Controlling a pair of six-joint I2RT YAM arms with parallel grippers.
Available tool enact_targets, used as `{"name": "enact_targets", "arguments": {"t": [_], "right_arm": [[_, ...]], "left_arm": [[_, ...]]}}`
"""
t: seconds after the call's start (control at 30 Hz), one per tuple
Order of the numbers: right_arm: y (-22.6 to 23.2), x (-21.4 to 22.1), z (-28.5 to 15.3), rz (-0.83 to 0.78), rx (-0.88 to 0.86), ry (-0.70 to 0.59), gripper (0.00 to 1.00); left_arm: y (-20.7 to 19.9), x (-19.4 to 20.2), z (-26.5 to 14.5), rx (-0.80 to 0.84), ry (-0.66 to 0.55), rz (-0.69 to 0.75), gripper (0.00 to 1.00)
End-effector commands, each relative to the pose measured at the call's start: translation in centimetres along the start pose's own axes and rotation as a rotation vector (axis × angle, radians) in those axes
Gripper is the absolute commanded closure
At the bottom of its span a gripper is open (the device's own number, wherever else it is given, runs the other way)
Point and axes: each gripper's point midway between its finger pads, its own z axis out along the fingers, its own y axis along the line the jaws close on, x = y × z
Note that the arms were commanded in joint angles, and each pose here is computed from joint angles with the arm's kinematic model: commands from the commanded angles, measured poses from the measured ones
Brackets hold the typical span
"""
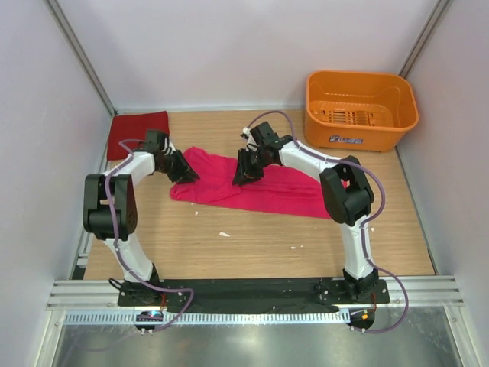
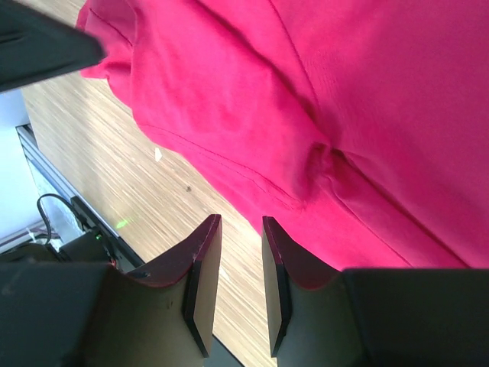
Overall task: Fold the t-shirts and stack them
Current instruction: Fold the tshirt
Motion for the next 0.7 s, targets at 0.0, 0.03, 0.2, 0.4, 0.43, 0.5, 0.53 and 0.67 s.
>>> {"name": "enact_targets", "arguments": {"t": [0.0,0.03,0.2,0.4,0.43,0.5,0.53,0.67], "right_arm": [[1.9,-0.8,0.8,-0.024,-0.056,-0.005,0.67],[1.8,-0.9,1.0,-0.02,-0.056,-0.007,0.67],[0.7,-1.3,2.4,-0.008,-0.034,-0.014,0.67],[-2.0,-0.7,3.9,0.004,0.026,0.012,0.67],[-2.3,-0.6,3.8,-0.01,0.038,0.012,0.67],[-2.0,-0.5,3.0,-0.02,0.044,0.017,0.67],[-1.9,-0.6,2.5,-0.033,0.052,0.011,0.67],[-0.9,-1.1,-1.2,-0.066,0.109,-0.03,0.56]], "left_arm": [[-1.9,0.8,-2.6,0.044,-0.033,0.035,0.74],[-2.0,1.3,-2.4,0.051,-0.018,0.025,0.75],[-0.7,3.7,-0.1,0.058,0.043,-0.035,0.81],[3.3,3.9,2.8,-0.056,0.053,-0.01,0.82],[3.6,4.0,3.0,-0.068,0.064,-0.012,0.82],[3.4,3.7,3.2,-0.07,0.071,-0.008,0.83],[3.0,3.4,2.9,-0.068,0.056,0.0,0.82],[-0.2,1.6,-0.4,-0.055,-0.041,0.066,0.55]]}}
